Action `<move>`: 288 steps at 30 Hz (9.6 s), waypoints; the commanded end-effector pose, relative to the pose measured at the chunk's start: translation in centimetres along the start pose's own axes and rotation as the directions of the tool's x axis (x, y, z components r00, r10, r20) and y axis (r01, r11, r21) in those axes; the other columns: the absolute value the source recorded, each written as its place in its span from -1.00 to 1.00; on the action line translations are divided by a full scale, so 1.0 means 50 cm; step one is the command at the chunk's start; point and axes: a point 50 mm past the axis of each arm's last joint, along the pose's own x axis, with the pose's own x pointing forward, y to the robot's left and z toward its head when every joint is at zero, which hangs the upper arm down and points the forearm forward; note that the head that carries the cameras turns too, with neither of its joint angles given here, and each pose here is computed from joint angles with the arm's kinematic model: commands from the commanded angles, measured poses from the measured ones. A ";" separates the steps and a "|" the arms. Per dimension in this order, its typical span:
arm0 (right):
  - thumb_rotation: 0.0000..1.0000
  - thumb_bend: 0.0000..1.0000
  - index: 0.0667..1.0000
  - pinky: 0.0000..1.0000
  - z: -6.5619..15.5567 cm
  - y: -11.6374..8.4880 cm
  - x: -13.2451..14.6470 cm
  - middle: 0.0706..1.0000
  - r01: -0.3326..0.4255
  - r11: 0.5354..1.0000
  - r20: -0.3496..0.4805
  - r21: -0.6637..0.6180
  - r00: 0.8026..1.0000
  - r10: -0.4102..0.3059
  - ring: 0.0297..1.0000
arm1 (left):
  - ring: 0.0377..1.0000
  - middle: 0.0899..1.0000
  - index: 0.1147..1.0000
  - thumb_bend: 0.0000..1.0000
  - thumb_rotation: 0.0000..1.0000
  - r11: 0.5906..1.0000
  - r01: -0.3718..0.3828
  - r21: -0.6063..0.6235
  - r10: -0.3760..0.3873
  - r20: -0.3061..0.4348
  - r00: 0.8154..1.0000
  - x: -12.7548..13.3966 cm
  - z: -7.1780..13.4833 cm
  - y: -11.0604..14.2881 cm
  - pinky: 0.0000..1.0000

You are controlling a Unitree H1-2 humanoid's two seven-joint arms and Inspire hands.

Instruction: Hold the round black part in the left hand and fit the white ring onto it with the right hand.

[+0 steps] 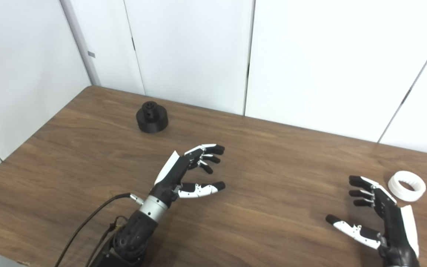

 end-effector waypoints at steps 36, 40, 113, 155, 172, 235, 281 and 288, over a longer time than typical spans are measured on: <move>-0.91 0.45 0.38 0.20 0.020 -0.031 0.025 0.43 0.036 0.999 0.063 0.001 0.997 -0.036 0.33 | 0.77 0.73 0.24 0.52 -0.63 0.867 -0.186 0.462 0.162 0.091 0.983 0.099 0.096 0.228 0.50; -0.90 0.45 0.38 0.21 0.020 -0.032 0.023 0.43 0.036 0.999 0.060 0.000 0.998 -0.036 0.33 | 0.78 0.73 0.23 0.53 -0.63 0.851 -0.212 0.480 0.190 0.094 0.977 0.111 0.108 0.248 0.51; -0.92 0.47 0.38 0.17 0.031 -0.043 0.022 0.44 0.039 0.999 0.082 -0.030 0.996 -0.036 0.34 | 1.00 1.00 0.60 1.00 0.02 0.619 -0.042 0.784 0.388 -0.259 0.884 0.250 0.008 0.430 1.00; -0.93 0.46 0.38 0.15 0.037 -0.048 0.002 0.42 0.055 0.998 0.059 -0.033 0.997 -0.053 0.30 | 1.00 1.00 0.60 1.00 0.02 0.640 0.052 0.766 0.372 -0.369 0.852 0.287 -0.049 0.420 0.99; -0.90 0.46 0.36 0.13 0.038 -0.058 -0.012 0.43 0.059 0.997 0.055 -0.050 0.997 -0.057 0.31 | 1.00 1.00 0.58 1.00 -0.05 0.674 0.069 0.736 0.357 -0.407 0.841 0.294 -0.086 0.398 1.00; -0.87 0.43 0.36 0.07 0.052 -0.080 -0.005 0.43 0.028 0.997 0.068 -0.079 0.997 -0.023 0.26 | 1.00 0.87 -0.16 0.05 -0.87 0.866 0.170 0.470 -0.052 -0.252 0.966 0.209 -0.134 0.233 1.00; -0.91 0.41 0.36 0.08 0.075 -0.073 0.002 0.43 0.031 0.996 0.092 -0.079 0.995 -0.024 0.27 | 1.00 0.94 -0.17 0.04 -0.85 0.664 0.720 0.202 -0.734 -0.007 0.679 0.100 -0.041 -0.151 0.97; -0.92 0.40 0.38 0.07 0.084 -0.072 0.006 0.44 0.035 0.996 0.093 -0.086 0.995 -0.027 0.27 | 1.00 0.97 -0.17 0.04 -0.86 0.636 0.743 0.210 -0.756 -0.027 0.654 0.093 -0.044 -0.168 0.96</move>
